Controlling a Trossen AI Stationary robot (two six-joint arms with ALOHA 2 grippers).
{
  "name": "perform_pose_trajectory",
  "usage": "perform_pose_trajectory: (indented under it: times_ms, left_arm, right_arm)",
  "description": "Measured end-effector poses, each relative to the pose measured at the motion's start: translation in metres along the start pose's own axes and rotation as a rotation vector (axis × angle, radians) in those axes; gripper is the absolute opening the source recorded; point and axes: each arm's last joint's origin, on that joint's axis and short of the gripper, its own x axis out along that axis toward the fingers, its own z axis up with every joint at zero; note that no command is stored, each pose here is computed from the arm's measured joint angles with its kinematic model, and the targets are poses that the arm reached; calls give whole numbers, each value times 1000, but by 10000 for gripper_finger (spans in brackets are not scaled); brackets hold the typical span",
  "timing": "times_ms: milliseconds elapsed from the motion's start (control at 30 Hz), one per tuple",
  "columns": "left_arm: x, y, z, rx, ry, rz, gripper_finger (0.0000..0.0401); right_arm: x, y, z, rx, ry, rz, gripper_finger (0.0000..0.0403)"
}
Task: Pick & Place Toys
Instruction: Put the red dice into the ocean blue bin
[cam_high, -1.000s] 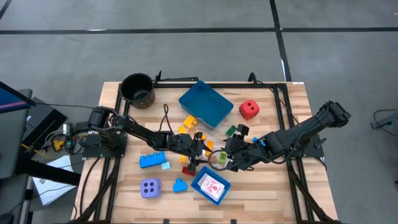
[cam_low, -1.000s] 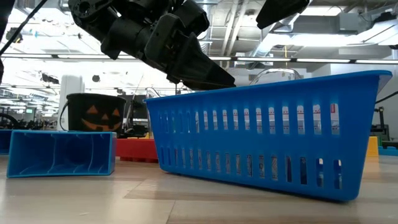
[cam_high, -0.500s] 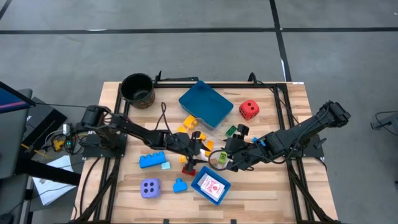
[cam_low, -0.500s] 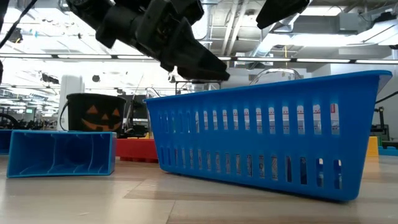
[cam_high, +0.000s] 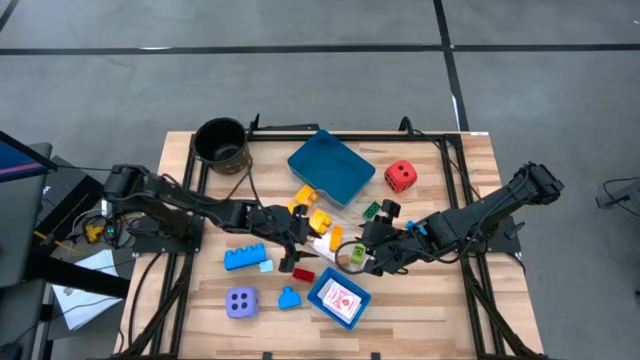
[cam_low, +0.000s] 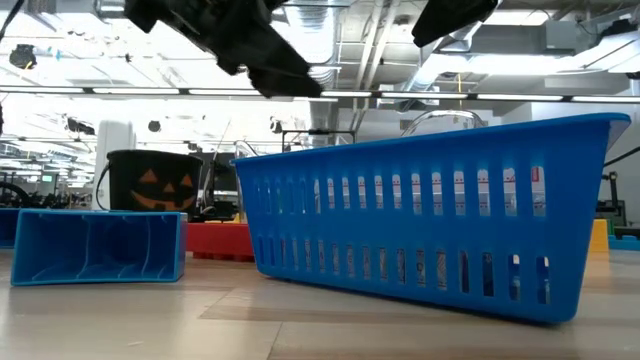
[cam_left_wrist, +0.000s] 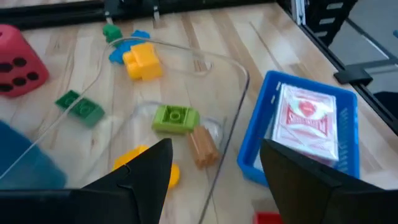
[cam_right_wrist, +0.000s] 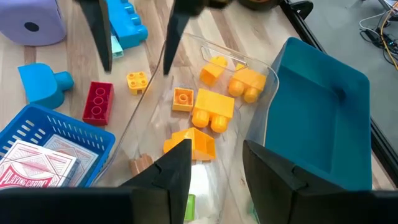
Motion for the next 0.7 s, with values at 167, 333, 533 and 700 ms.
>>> perform_pose_trajectory:
  times_ms: [167,333,533,700]
  left_arm:
    - [-20,-4,0,-29,68,-13,237]
    - [-34,-12,3,-26,79,-34,237]
    - [-38,-17,5,-16,67,-45,237]
    - [-38,-16,4,-15,77,-26,237]
  right_arm:
    - [0,0,0,4,3,-1,136]
    - [1,-1,0,7,4,-10,136]
    - [6,-8,2,30,16,-33,136]
    - [12,-15,4,34,26,-53,136]
